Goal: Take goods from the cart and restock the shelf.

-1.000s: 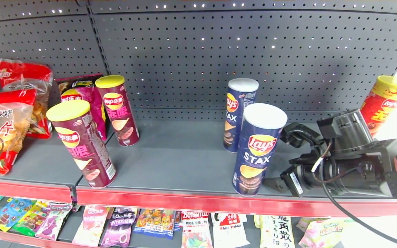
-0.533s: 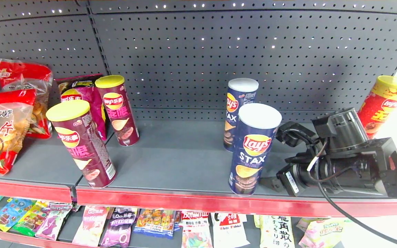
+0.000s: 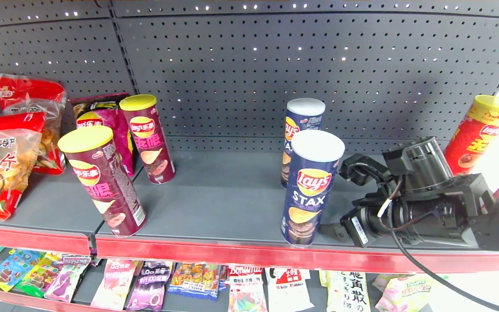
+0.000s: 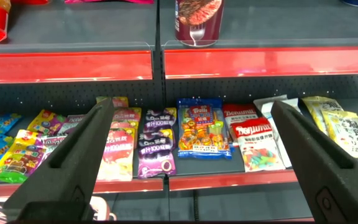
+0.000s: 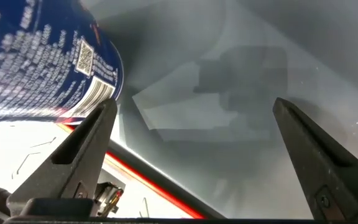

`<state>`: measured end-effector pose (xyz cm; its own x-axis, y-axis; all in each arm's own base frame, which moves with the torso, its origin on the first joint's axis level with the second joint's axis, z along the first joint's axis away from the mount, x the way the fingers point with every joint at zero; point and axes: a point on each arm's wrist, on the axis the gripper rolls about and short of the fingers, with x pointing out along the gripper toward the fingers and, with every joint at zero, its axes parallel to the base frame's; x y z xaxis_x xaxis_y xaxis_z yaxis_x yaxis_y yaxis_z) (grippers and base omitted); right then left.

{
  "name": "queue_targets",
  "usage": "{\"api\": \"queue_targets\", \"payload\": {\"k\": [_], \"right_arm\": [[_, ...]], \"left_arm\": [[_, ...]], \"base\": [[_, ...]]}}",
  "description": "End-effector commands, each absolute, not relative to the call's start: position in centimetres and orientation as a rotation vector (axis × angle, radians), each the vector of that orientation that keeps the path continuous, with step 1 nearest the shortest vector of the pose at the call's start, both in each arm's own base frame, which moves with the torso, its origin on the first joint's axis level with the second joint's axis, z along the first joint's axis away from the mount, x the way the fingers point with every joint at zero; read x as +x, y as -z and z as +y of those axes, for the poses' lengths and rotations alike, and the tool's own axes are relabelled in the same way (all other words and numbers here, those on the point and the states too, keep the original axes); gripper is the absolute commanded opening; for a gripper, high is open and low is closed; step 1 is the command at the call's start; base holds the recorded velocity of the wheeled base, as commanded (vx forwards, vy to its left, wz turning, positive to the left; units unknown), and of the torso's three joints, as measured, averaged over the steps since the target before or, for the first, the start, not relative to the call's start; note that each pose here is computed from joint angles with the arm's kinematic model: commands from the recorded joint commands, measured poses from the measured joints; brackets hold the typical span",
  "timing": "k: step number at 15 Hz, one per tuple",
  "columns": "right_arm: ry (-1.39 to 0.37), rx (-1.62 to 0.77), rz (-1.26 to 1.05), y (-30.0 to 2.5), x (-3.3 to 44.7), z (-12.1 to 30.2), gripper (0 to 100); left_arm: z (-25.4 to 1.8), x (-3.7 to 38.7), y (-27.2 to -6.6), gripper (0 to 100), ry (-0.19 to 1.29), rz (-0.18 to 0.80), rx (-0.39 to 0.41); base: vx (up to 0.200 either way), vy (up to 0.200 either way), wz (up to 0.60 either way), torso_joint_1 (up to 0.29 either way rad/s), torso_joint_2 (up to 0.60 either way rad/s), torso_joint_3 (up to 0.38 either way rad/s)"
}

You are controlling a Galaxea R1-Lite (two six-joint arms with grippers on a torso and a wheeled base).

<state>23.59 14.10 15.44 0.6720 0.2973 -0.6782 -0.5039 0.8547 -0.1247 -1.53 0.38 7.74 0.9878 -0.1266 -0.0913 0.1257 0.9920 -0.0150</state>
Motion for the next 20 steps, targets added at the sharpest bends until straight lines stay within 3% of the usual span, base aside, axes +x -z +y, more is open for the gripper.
{"api": "queue_targets", "payload": {"k": [1, 20], "right_arm": [[-0.467, -0.318, 0.697, -15.48, 23.67, 14.38, 100], [-0.479, -0.325, 0.687, -15.65, 23.18, 14.80, 100]], "left_arm": [[0.39, -1.52, -7.74, 100, 0.125, 0.093, -0.009], [0.39, -1.52, -7.74, 100, 0.123, 0.093, -0.009]], "base": [[0.000, 0.000, 0.00, 0.000, 0.00, 0.000], [0.000, 0.000, 0.00, 0.000, 0.00, 0.000]]}}
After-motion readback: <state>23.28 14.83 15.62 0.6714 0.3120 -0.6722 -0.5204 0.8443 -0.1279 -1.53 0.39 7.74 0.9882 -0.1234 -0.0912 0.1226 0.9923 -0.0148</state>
